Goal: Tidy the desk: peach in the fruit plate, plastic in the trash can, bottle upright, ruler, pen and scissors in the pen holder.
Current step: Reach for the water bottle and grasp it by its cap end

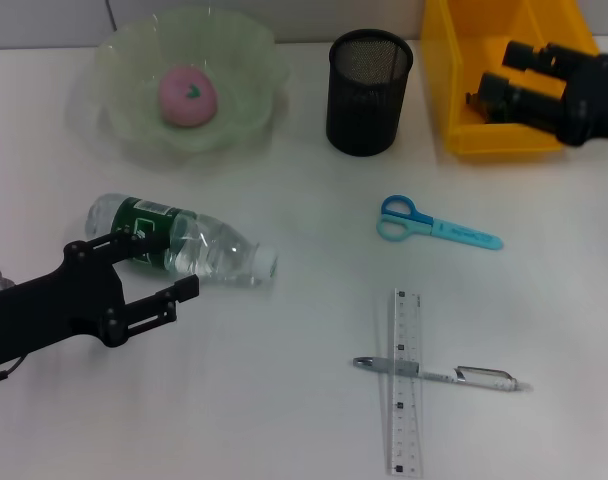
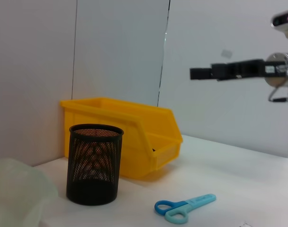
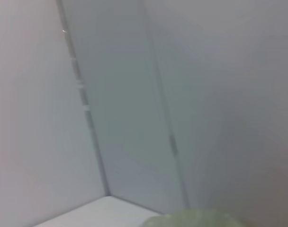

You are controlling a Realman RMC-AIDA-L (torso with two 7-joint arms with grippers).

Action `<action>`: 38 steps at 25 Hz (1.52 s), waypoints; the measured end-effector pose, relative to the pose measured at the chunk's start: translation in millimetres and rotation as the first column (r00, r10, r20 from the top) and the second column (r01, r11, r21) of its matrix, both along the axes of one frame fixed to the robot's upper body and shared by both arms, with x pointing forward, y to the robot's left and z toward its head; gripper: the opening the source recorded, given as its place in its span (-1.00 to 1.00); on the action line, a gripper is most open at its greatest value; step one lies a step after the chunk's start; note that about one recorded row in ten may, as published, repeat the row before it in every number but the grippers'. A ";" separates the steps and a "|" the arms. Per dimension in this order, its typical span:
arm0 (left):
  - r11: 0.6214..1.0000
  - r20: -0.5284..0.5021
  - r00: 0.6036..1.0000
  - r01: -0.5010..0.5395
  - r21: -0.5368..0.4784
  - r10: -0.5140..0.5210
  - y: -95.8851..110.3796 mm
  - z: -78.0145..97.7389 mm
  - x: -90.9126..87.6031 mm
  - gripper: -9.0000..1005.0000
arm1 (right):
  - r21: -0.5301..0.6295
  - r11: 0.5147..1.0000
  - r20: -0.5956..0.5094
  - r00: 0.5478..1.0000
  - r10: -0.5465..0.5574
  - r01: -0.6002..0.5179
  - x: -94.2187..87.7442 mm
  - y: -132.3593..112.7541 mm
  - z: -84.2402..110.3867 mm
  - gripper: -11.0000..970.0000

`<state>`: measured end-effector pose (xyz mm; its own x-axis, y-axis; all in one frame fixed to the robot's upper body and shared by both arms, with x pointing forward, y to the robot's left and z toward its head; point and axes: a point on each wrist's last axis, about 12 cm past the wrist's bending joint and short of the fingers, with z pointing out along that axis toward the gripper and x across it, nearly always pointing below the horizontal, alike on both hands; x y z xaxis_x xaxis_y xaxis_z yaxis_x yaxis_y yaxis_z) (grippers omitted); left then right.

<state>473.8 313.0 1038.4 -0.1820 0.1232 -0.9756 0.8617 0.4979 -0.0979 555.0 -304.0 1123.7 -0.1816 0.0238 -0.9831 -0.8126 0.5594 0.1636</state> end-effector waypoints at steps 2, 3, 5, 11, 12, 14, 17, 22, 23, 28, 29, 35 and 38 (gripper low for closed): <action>1.000 0.003 1.000 0.001 -0.002 -0.001 -1.2 0.2 0.6 0.38 | 0.008 0.999 0.005 0.999 0.033 -0.033 -5.2 2.1 -7.5 0.32; 1.000 0.003 1.000 0.001 -0.002 -0.001 -1.2 0.2 0.6 0.38 | 0.011 0.999 0.008 0.999 0.048 -0.049 -7.8 3.2 -11.2 0.32; 1.000 0.006 1.000 0.002 -0.004 -0.002 -2.5 0.3 1.1 0.38 | 0.016 0.997 0.015 0.997 0.075 -0.075 -13.0 5.9 -18.0 0.32; 1.000 0.013 1.000 0.011 -0.010 -0.011 -6.9 1.5 4.4 0.38 | 0.003 0.988 0.044 0.987 0.153 -0.154 -27.4 17.0 -34.8 0.32; 1.000 0.014 1.000 0.013 -0.011 -0.013 -7.8 2.0 5.4 0.38 | -0.005 0.985 0.042 0.984 0.175 -0.175 -30.3 20.2 -37.9 0.31; 1.000 0.015 1.000 0.015 -0.012 -0.015 -8.7 2.5 6.5 0.38 | -0.019 0.978 0.034 0.977 0.209 -0.208 -34.4 25.2 -42.4 0.31; 1.000 0.014 1.000 0.016 -0.013 -0.016 -9.0 2.7 7.0 0.38 | -0.042 0.967 0.020 0.967 0.254 -0.253 -40.4 31.9 -48.5 0.30; 1.000 0.013 1.000 0.020 -0.012 -0.020 -9.9 2.6 7.3 0.38 | -0.085 0.944 -0.016 0.948 0.318 -0.319 -50.0 40.8 -60.0 0.31; 1.000 0.013 1.000 0.020 -0.012 -0.020 -10.0 2.6 7.3 0.38 | -0.093 0.940 -0.024 0.944 0.328 -0.329 -51.4 42.1 -61.7 0.31; 1.000 0.013 1.000 0.023 -0.014 -0.023 -11.0 2.9 7.9 0.38 | -0.120 0.935 -0.038 0.943 0.332 -0.334 -56.4 45.2 -69.8 0.33; 1.000 0.013 1.000 0.023 -0.015 -0.023 -11.1 3.0 7.9 0.38 | -0.123 0.937 -0.039 0.945 0.324 -0.326 -57.2 45.1 -71.4 0.33; 0.999 0.008 1.000 0.025 -0.021 -0.025 -12.0 3.8 9.1 0.38 | -0.158 0.949 -0.050 0.962 0.269 -0.274 -57.3 41.2 -78.8 0.34; 0.999 0.006 1.000 0.028 -0.025 -0.028 -12.6 4.4 9.5 0.38 | -0.166 0.951 -0.034 0.966 0.258 -0.260 -61.0 38.1 -80.9 0.35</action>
